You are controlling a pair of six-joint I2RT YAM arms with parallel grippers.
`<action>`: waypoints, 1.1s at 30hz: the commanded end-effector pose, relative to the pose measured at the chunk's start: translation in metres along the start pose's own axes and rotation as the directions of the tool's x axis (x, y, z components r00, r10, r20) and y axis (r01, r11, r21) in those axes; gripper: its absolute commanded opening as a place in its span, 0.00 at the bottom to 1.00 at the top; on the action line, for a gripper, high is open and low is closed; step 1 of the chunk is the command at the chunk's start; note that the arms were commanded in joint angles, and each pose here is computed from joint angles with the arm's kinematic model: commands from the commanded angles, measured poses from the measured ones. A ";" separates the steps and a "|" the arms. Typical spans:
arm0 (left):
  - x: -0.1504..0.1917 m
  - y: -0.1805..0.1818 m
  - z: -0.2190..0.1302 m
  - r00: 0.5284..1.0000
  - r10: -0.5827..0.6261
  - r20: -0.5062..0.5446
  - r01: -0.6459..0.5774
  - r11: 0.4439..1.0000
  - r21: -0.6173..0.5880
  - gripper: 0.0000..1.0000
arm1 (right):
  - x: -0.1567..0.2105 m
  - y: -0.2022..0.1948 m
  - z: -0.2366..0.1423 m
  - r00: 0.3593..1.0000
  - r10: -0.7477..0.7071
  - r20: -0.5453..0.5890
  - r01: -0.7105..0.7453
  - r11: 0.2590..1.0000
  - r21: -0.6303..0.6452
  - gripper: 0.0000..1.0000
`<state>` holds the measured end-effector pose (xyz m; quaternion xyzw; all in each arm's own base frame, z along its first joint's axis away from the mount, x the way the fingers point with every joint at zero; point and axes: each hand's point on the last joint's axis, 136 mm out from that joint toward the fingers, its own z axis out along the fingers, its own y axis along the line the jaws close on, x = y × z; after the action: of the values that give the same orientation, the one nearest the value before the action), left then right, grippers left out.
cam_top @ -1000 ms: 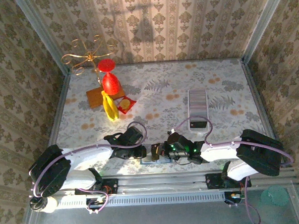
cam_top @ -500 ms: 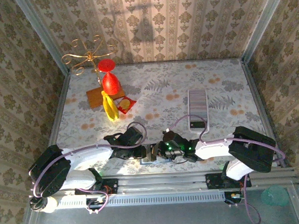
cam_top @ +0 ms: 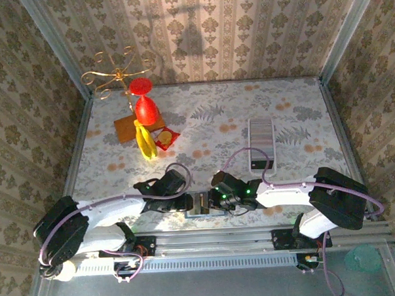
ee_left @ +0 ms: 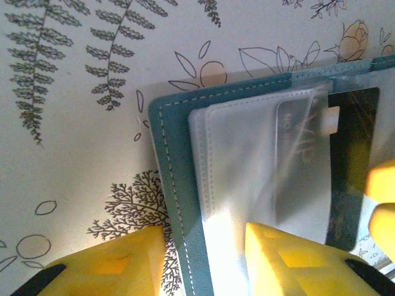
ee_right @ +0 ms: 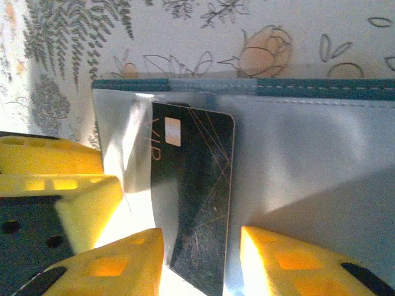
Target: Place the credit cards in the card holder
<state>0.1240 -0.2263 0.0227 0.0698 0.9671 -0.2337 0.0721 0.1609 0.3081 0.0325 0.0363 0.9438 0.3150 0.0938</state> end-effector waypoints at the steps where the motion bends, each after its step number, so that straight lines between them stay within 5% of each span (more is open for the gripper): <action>1: 0.010 0.011 -0.001 0.999 -0.037 -0.022 0.036 0.999 -0.005 0.44 | 0.000 -0.006 -0.002 1.000 -0.027 0.003 0.027 0.998 0.057 0.30; 5: 0.007 0.005 -0.003 0.999 -0.050 0.002 0.050 0.997 0.064 0.55 | 0.000 -0.006 0.004 0.999 -0.035 -0.012 0.036 0.997 0.069 0.12; 11: 0.007 0.006 0.000 0.994 -0.106 0.011 0.103 0.982 0.158 0.54 | 0.003 -0.002 0.013 0.998 -0.049 -0.041 0.052 0.996 0.066 0.03; 33: -0.005 -0.016 0.000 0.989 -0.144 0.021 0.130 0.943 0.307 0.39 | 0.004 0.037 0.023 0.995 -0.097 -0.034 0.093 0.990 -0.106 0.00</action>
<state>0.1268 -0.2214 0.0217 -0.0048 0.9420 -0.3295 0.0642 0.1639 0.3475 0.0316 -0.0180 0.9363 0.3399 0.0870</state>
